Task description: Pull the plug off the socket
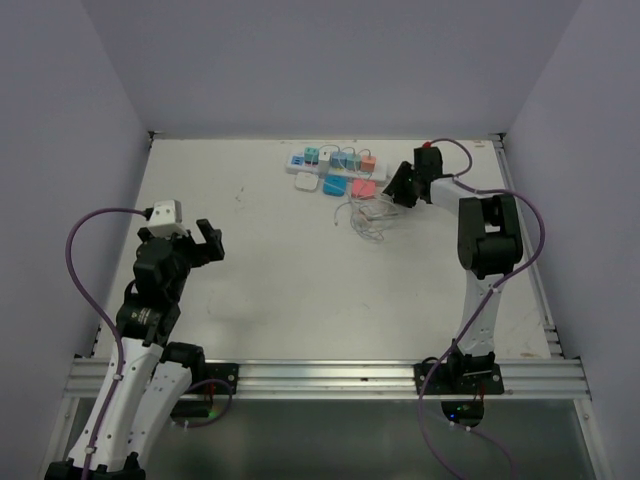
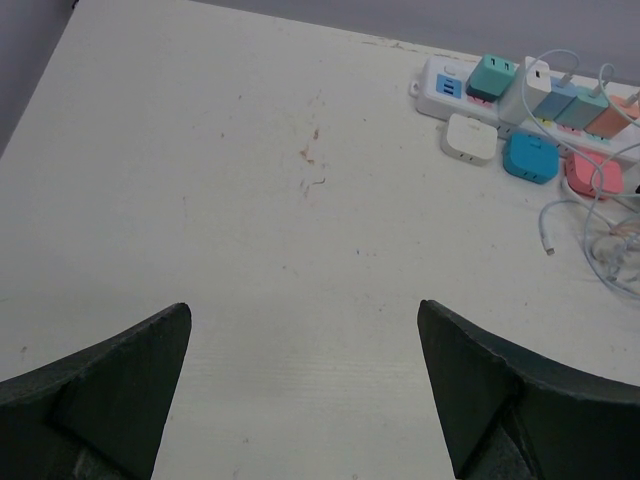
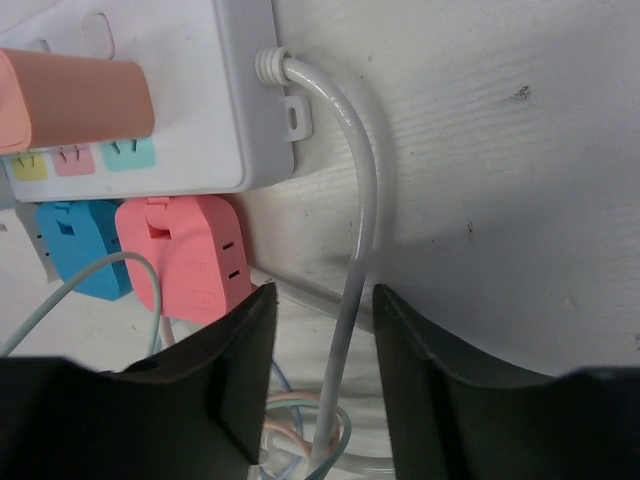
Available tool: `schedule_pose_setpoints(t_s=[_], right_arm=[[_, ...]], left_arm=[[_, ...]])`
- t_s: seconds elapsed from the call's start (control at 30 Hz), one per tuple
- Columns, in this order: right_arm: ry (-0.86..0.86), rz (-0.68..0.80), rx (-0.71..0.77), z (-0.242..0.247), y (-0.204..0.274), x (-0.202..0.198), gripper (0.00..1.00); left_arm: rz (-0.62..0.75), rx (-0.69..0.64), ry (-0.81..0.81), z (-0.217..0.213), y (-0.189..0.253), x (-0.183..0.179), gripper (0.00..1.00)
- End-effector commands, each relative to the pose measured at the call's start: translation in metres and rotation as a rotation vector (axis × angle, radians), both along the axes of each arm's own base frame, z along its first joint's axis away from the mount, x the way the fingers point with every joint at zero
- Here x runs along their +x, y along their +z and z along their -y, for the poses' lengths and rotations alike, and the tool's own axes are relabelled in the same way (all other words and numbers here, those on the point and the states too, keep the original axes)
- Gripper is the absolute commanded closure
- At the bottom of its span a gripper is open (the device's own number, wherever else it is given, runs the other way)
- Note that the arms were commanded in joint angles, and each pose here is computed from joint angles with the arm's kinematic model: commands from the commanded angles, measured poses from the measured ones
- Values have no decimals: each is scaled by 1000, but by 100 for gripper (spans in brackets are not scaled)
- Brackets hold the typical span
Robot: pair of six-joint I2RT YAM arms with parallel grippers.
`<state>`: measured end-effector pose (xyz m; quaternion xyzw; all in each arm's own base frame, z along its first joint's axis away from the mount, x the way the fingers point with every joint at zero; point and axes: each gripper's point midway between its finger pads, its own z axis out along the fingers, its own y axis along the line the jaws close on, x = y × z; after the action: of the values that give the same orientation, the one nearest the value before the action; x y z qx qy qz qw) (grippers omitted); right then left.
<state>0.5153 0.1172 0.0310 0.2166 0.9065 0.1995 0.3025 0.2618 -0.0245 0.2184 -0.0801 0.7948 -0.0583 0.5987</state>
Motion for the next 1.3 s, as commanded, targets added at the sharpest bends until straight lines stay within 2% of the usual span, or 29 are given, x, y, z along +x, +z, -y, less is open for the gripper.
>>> schedule_pose_setpoints(t_s=[0.0, 0.17, 0.3, 0.37, 0.6, 0.9, 1.1, 1.27], right_arm=[[17, -21, 40, -7, -13, -8, 57], [40, -53, 61, -14, -23, -25, 74], [55, -48, 81, -20, -22, -35, 94], [58, -60, 82, -22, -25, -45, 100], [101, -35, 74, -43, -10, -76, 100], [118, -48, 118, -92, -16, -159, 100], [192, -60, 109, -134, -23, -226, 100], [232, -41, 81, -152, -15, -253, 100]], left_arm=[[65, -10, 3, 1, 14, 7, 0], [71, -11, 3, 1, 16, 6, 1], [70, -12, 5, 1, 16, 5, 0], [68, -10, 5, 1, 15, 5, 1], [70, -9, 8, 0, 16, 5, 1], [57, -11, 10, 0, 13, 4, 1], [38, -12, 10, 1, 10, 6, 1], [23, -12, 12, 0, 6, 6, 1]])
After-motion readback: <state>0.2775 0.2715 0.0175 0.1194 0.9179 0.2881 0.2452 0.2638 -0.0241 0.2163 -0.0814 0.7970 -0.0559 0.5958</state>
